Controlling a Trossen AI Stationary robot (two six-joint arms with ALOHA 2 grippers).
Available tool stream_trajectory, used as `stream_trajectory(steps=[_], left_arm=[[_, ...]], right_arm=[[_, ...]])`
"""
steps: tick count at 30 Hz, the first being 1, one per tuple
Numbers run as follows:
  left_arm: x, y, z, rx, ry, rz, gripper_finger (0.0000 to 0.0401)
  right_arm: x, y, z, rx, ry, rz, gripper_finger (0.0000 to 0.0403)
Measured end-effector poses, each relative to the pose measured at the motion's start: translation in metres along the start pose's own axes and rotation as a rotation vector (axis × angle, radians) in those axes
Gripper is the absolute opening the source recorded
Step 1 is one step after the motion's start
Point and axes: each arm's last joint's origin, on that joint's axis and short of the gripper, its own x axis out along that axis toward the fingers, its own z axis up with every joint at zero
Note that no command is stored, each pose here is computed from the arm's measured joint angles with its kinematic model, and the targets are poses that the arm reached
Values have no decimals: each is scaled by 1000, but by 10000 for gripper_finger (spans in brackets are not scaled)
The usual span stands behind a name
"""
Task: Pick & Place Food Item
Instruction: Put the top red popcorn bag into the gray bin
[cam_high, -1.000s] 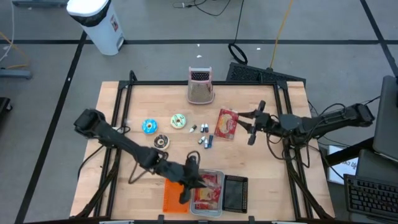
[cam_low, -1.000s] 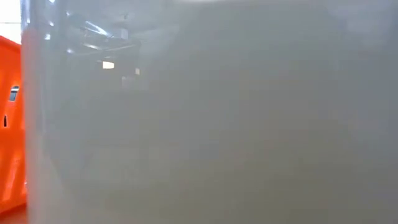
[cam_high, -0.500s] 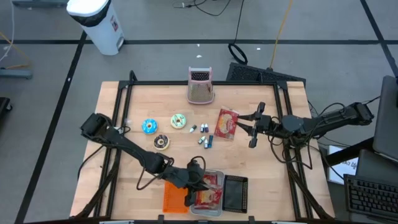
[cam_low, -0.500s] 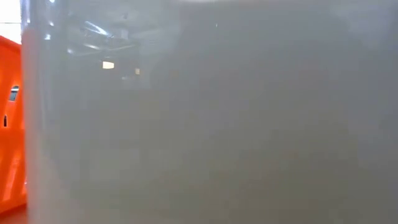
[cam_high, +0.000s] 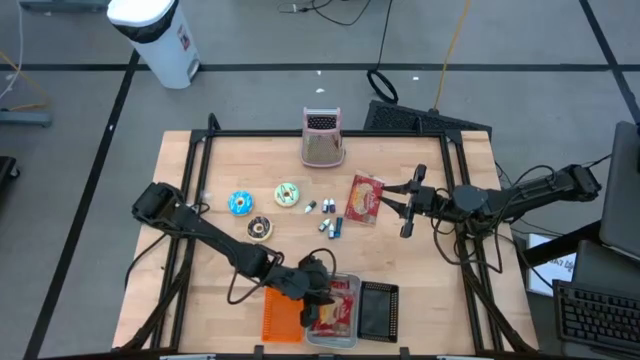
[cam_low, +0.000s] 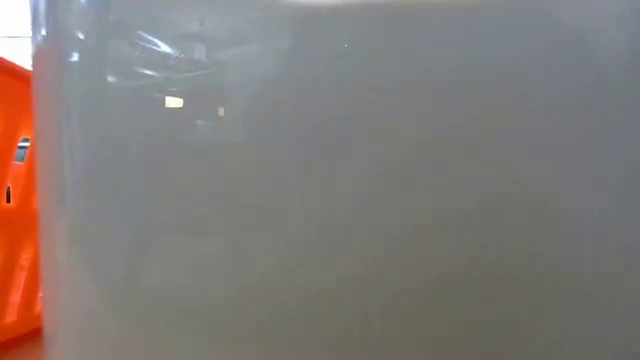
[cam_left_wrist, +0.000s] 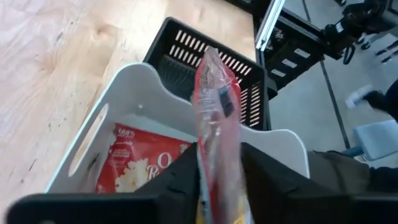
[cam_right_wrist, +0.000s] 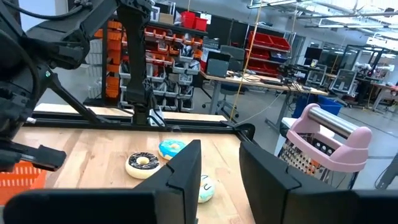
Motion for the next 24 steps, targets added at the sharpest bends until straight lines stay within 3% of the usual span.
stream_trajectory(steps=[10,19,24], left_arm=[[2,11,5,32,35,9,255],[2,28,16,-50,127,-93,304],[2,30,14,-1,155,-88,314]], right_arm=[[0,0,0,-3,4,1,103],[0,0,-1,-5,8,1,106],[0,0,-2,-8,15,3,107]])
